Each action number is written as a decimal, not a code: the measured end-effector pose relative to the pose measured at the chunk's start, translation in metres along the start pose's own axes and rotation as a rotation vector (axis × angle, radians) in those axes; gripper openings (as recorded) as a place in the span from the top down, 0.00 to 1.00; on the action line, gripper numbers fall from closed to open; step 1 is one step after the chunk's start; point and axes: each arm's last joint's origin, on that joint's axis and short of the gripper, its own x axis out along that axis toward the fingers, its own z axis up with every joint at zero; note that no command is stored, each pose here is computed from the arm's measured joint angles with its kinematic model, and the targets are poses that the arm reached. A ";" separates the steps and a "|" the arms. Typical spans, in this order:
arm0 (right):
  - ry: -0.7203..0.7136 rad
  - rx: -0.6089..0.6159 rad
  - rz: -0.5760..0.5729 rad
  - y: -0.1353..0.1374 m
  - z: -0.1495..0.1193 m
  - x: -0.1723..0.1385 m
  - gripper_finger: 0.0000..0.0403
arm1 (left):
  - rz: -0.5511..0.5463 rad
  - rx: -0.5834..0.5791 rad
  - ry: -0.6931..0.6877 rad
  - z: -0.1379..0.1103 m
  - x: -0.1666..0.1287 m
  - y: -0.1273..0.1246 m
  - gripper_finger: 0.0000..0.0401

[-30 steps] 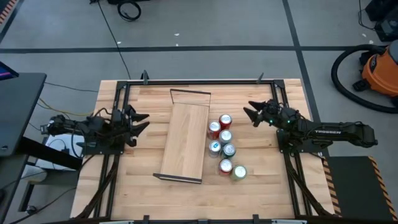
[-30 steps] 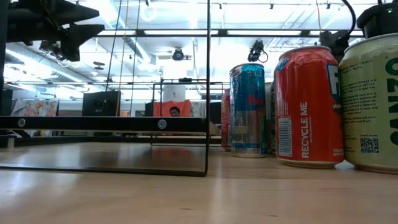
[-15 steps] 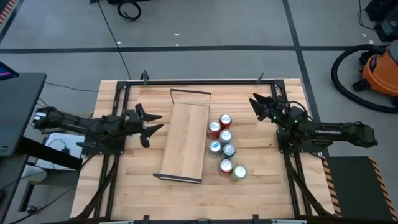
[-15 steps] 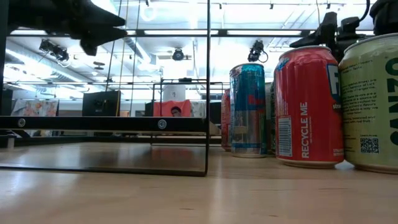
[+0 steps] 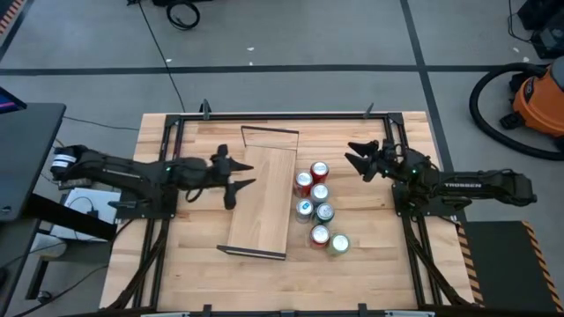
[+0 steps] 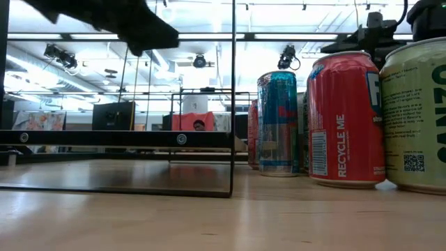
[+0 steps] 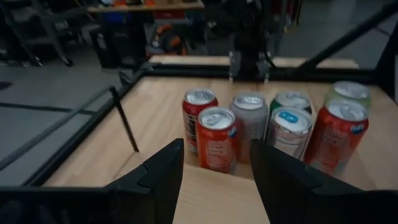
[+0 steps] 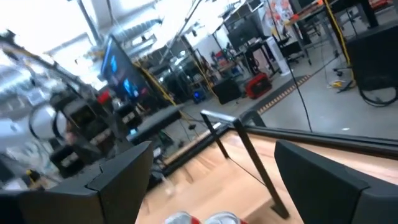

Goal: Place canned beverage on shelf
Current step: Put the top orange soda can on the shelf

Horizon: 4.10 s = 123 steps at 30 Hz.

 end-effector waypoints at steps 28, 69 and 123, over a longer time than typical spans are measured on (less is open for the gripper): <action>0.288 -0.434 -0.044 0.077 0.012 0.042 0.29 | -0.052 0.203 0.436 0.037 0.121 0.009 0.33; 0.537 -0.570 -0.072 0.083 -0.004 0.028 0.15 | -0.199 0.083 0.530 0.027 0.215 0.014 0.22; 0.535 -0.555 -0.042 0.087 -0.011 0.035 0.15 | -0.232 0.204 0.561 0.014 0.221 0.008 0.24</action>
